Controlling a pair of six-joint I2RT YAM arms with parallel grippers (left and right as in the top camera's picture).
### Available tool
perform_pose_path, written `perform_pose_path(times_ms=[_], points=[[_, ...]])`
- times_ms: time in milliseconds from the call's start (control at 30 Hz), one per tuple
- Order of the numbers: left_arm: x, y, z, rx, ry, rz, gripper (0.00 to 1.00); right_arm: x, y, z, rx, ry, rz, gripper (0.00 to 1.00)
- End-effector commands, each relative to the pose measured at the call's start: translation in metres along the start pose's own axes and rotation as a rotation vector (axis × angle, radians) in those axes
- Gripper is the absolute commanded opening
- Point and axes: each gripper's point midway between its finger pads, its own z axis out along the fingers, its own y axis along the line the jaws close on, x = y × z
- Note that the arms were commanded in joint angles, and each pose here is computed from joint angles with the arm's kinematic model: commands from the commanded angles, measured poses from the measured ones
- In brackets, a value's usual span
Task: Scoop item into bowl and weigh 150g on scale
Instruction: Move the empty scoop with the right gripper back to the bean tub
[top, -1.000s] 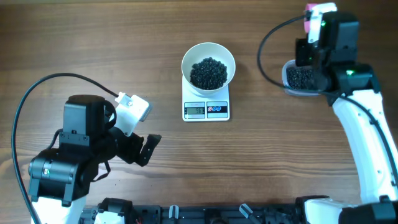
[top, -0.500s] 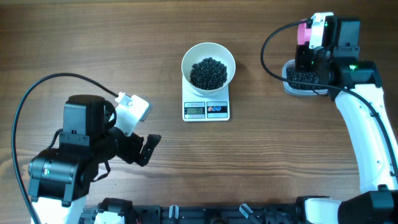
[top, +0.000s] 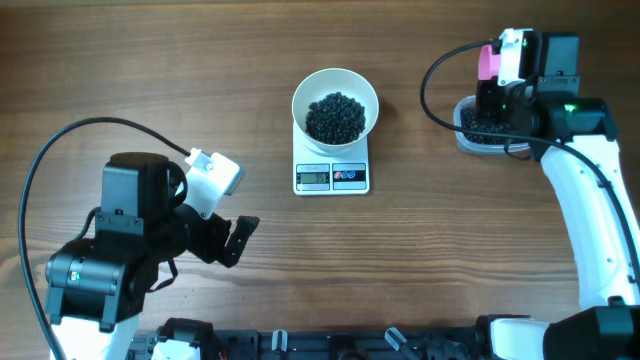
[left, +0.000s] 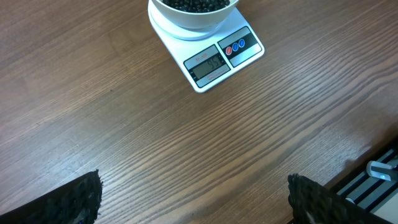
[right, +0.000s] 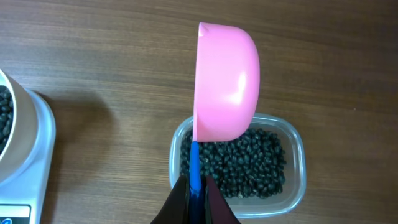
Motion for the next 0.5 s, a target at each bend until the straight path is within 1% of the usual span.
perform_pose_path(times_ms=[0,100,167,233,300,367,467], points=[[-0.004,0.003,-0.004,-0.016,-0.016,0.02,1.0,-0.006,-0.011,-0.002,0.008,-0.015,-0.007,0.04],[-0.004,0.003,-0.004,-0.016,-0.016,0.02,1.0,-0.019,-0.02,-0.002,0.026,-0.072,0.021,0.04],[-0.004,0.003,-0.004,-0.016,-0.016,0.02,1.0,-0.039,-0.019,-0.004,0.014,-0.152,0.024,0.04],[-0.004,0.003,-0.004,-0.016,-0.016,0.02,1.0,-0.063,-0.017,-0.008,-0.013,-0.253,0.08,0.04],[-0.004,0.003,-0.004,-0.016,-0.016,0.02,1.0,-0.079,-0.013,-0.011,-0.049,-0.318,0.101,0.04],[-0.004,0.003,-0.004,-0.016,-0.016,0.02,1.0,-0.082,-0.004,-0.01,-0.099,-0.328,0.093,0.04],[-0.004,0.003,-0.004,-0.016,-0.016,0.02,1.0,-0.071,-0.003,-0.008,-0.104,-0.283,0.095,0.04]])
